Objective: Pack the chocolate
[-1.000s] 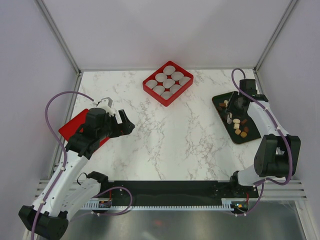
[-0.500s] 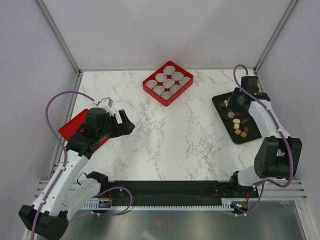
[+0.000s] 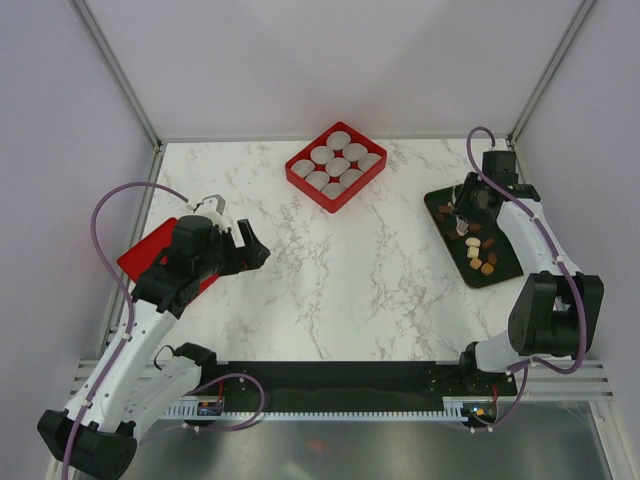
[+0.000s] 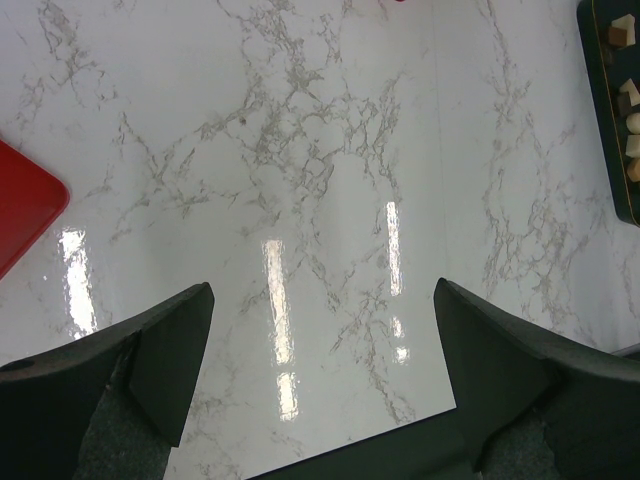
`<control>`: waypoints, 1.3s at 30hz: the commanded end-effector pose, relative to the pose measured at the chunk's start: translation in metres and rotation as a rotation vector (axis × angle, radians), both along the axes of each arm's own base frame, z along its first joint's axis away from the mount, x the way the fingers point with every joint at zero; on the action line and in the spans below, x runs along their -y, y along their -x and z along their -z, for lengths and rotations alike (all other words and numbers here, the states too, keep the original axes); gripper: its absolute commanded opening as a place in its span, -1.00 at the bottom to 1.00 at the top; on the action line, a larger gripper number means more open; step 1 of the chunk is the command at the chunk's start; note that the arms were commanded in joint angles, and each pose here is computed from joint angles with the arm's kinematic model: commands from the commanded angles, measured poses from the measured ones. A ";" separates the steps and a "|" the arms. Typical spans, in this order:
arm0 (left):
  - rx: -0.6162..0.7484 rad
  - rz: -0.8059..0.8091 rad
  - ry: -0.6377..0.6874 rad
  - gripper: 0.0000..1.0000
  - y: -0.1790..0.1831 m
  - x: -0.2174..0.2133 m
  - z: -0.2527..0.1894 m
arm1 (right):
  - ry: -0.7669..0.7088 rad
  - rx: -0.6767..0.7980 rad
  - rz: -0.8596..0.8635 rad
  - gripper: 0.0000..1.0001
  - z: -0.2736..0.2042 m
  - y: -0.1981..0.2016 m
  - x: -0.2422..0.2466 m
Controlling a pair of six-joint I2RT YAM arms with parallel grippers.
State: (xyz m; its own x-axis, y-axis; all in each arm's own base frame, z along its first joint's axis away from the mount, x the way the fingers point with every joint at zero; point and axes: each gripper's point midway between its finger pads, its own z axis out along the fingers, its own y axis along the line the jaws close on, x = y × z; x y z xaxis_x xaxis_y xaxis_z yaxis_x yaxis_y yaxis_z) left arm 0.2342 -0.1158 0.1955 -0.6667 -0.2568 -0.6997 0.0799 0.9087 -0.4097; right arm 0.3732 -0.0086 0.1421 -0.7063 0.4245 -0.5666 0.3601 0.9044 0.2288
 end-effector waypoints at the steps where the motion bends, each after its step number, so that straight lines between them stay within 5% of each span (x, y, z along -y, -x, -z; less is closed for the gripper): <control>1: 0.037 0.035 -0.011 0.99 -0.003 0.002 -0.005 | -0.009 0.032 -0.016 -0.08 0.002 -0.011 -0.001; 17: 0.030 0.035 -0.014 0.99 -0.004 0.002 -0.003 | 0.028 -0.020 -0.011 -0.18 0.024 -0.006 0.006; 24: 0.028 0.036 -0.013 0.99 -0.004 0.003 -0.003 | 0.037 0.032 -0.004 -0.44 0.004 -0.011 0.007; 39: 0.025 0.061 -0.007 0.99 -0.003 0.006 -0.003 | 0.021 0.139 0.010 -0.49 -0.063 -0.013 0.003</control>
